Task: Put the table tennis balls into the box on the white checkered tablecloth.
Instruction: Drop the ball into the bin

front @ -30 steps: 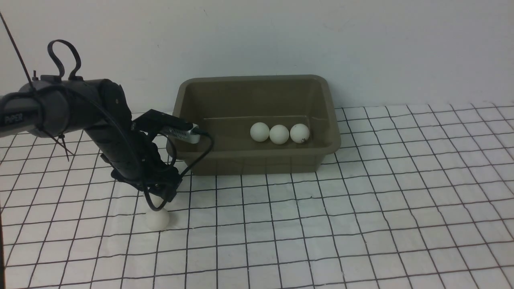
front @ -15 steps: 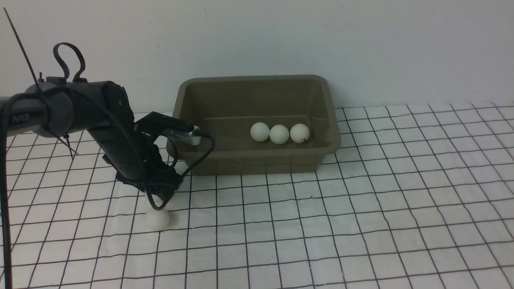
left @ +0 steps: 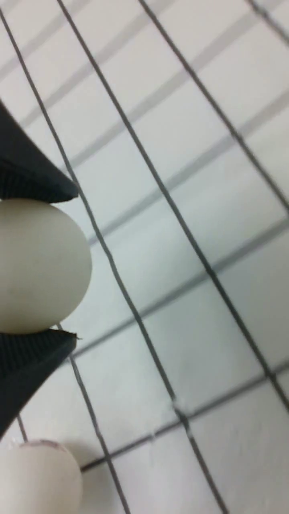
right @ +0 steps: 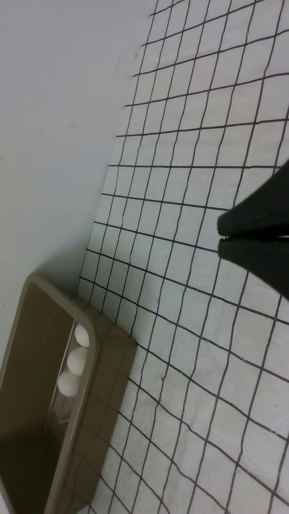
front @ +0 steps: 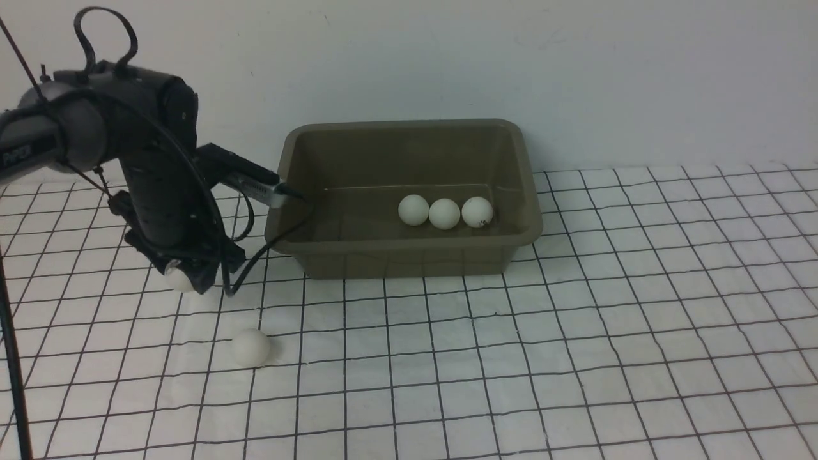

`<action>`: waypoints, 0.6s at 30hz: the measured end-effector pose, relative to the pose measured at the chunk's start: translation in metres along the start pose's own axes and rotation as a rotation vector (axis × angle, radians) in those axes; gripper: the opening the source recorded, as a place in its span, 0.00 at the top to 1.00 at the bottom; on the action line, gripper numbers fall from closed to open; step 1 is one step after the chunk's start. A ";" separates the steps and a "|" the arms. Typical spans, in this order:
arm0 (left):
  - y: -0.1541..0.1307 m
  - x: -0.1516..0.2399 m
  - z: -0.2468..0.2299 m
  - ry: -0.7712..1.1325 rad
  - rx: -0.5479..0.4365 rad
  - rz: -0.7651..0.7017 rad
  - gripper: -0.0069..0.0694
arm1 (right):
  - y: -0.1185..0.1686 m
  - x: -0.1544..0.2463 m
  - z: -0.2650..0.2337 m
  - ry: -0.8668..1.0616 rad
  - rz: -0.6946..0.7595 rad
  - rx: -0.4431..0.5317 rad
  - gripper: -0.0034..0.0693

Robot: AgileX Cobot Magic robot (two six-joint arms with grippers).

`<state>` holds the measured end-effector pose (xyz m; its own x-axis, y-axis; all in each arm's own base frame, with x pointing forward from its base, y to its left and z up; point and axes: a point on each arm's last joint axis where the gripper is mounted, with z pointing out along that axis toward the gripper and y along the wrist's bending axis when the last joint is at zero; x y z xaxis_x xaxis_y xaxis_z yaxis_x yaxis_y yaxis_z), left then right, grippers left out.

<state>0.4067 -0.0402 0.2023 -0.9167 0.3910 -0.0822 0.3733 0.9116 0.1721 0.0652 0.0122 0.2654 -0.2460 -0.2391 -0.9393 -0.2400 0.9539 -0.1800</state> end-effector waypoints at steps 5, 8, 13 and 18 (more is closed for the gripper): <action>0.002 -0.021 -0.057 -0.152 -0.035 -0.026 0.44 | 0.000 0.000 0.000 0.000 0.000 0.000 0.98; -0.022 -0.044 -0.091 -0.310 0.007 0.022 0.44 | 0.000 0.000 0.000 0.000 0.000 0.000 0.98; -0.062 -0.069 -0.084 -0.375 0.052 0.104 0.44 | 0.000 0.000 0.000 0.000 0.000 0.000 0.98; -0.086 -0.083 -0.045 -0.329 0.068 0.151 0.44 | 0.000 0.000 0.000 0.000 0.000 0.000 0.98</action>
<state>0.4441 -0.1568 0.2388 -0.7597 0.5320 -0.3739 0.5201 0.8423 0.1415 0.0652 0.0122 0.2654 -0.2460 -0.2391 -0.9393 -0.2400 0.9539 -0.1800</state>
